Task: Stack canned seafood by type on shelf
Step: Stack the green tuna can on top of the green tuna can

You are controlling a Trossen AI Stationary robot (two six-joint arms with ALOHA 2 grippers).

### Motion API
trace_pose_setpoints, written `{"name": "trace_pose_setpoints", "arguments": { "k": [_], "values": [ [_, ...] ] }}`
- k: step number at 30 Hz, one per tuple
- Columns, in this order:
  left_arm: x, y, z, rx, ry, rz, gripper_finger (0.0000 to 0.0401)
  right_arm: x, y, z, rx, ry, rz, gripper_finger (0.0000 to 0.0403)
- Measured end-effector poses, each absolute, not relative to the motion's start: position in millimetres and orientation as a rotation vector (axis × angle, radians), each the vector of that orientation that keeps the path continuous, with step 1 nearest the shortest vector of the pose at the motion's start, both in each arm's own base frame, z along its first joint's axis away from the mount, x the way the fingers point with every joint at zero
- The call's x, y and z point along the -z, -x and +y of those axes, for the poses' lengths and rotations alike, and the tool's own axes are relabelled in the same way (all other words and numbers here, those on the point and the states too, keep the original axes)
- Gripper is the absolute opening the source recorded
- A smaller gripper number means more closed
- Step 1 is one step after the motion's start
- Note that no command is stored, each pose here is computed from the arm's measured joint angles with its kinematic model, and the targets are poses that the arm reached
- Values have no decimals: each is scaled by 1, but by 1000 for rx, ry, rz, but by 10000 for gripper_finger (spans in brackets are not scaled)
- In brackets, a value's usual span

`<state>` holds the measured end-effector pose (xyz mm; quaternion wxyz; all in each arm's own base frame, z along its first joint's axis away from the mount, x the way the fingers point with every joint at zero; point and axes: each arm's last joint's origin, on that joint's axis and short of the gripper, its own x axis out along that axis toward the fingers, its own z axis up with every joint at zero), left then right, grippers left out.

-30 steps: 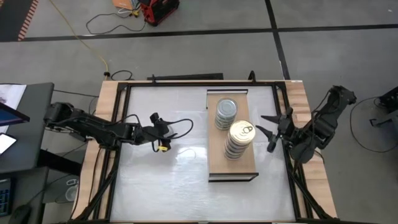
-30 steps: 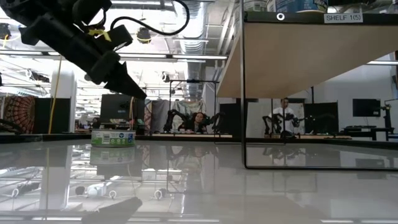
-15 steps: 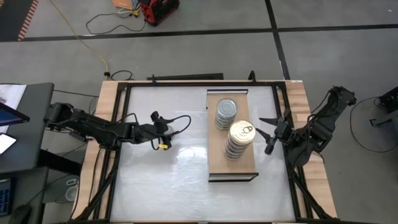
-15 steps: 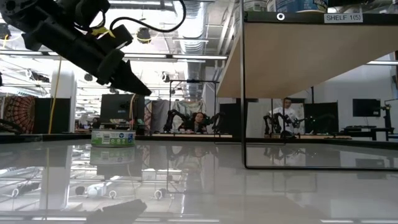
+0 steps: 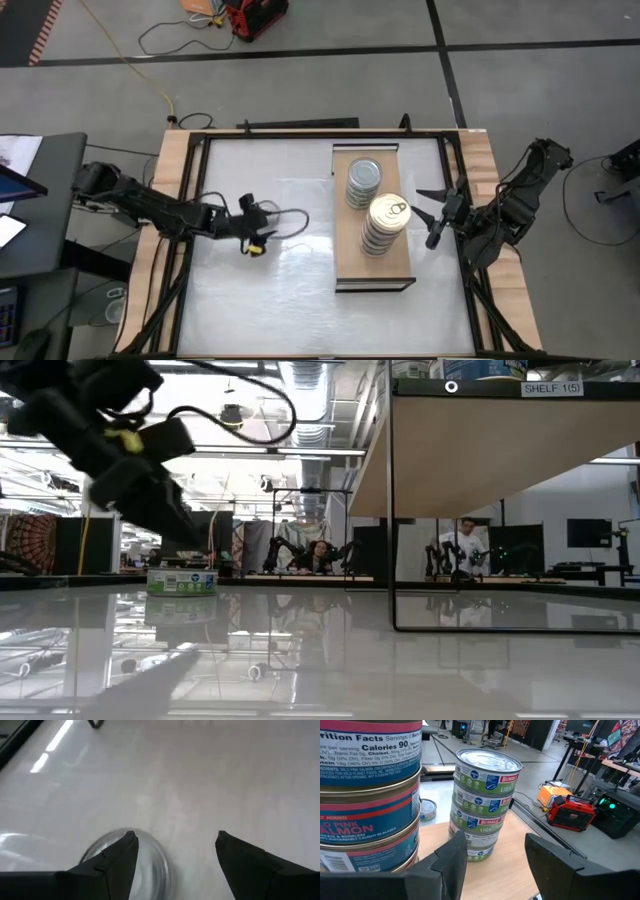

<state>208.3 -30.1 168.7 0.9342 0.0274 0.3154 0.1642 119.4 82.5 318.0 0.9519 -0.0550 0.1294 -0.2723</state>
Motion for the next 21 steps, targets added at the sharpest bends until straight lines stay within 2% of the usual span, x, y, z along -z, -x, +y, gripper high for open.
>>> {"name": "trace_pose_setpoints", "arguments": {
  "k": [9,21],
  "values": [
    [-172,-193,-63,-369,-310,702,233,-318,-119,82,552,115,266,225],
    [-154,-195,-72,-307,-411,798,177,-318,-120,83,548,121,266,225]
  ]
}}
